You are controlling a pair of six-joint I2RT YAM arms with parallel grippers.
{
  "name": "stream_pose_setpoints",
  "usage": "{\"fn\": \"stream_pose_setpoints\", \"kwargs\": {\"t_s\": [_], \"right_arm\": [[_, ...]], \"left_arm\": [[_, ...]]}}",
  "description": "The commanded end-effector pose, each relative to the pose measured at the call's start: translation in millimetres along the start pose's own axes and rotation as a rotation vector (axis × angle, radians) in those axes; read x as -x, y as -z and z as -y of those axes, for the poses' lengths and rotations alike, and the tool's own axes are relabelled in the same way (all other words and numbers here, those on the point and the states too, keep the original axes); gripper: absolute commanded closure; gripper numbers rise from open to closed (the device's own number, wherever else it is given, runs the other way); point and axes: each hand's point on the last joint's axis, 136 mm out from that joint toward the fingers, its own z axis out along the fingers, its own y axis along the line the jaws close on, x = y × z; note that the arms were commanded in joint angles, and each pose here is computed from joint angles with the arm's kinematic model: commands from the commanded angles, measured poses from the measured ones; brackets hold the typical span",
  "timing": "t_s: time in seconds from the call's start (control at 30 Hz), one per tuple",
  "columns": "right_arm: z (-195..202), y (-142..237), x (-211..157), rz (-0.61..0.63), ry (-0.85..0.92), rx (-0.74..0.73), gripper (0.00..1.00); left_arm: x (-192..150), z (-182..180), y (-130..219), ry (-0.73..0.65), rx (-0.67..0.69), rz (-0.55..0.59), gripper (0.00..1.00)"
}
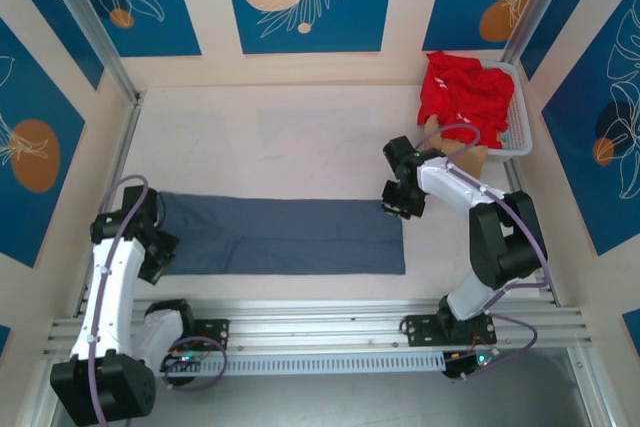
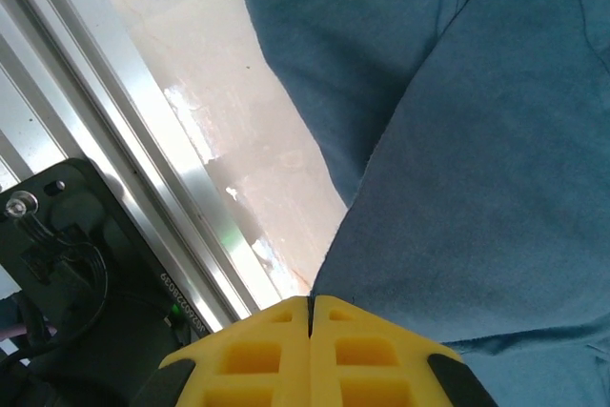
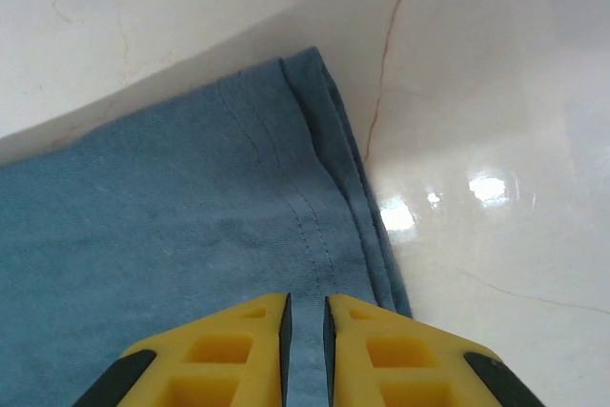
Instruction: Fold and stack the t-shirts
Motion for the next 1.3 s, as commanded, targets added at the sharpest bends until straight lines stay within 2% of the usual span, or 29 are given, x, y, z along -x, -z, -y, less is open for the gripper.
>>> {"fn": "stream_pose_setpoints", "kwargs": {"t_s": [0.0, 0.27, 0.4, 0.53, 0.7, 0.93, 1.1, 1.27], "right_arm": [[-6.9, 4.0, 4.8, 0.004, 0.001, 0.018, 0.82], [-13.1, 1.9, 10.0, 0.013, 0.024, 0.009, 0.82], [-16.7, 0.7, 11.0, 0.012, 0.031, 0.008, 0.82], [-19.5, -1.0, 10.5, 0.009, 0.039, 0.007, 0.82], [-25.6, -1.4, 5.8, 0.0, 0.06, 0.028, 0.82], [-72.6, -10.1, -6.7, -0.067, 0.147, 0.199, 0.81], [-93.6, -26.9, -12.7, -0.118, 0.155, 0.201, 0.81], [-91.1, -46.7, -7.7, -0.173, 0.097, 0.126, 0.82]], "left_arm": [[-9.9, -12.7, 7.1, 0.052, 0.022, -0.036, 1.0], [-29.8, -15.1, 7.3, 0.136, -0.06, -0.088, 1.0], [-28.6, -15.8, 4.9, 0.119, -0.052, -0.079, 1.0], [-35.3, -13.0, -13.5, 0.094, -0.036, -0.123, 1.0], [-27.7, -4.8, -27.9, 0.068, -0.028, -0.105, 1.0], [-15.8, 6.4, -33.3, 0.04, -0.003, -0.091, 1.0], [-20.9, 8.1, -51.4, 0.064, 0.01, -0.12, 1.0], [-21.2, 15.3, -71.0, 0.063, 0.031, -0.148, 1.0]]}}
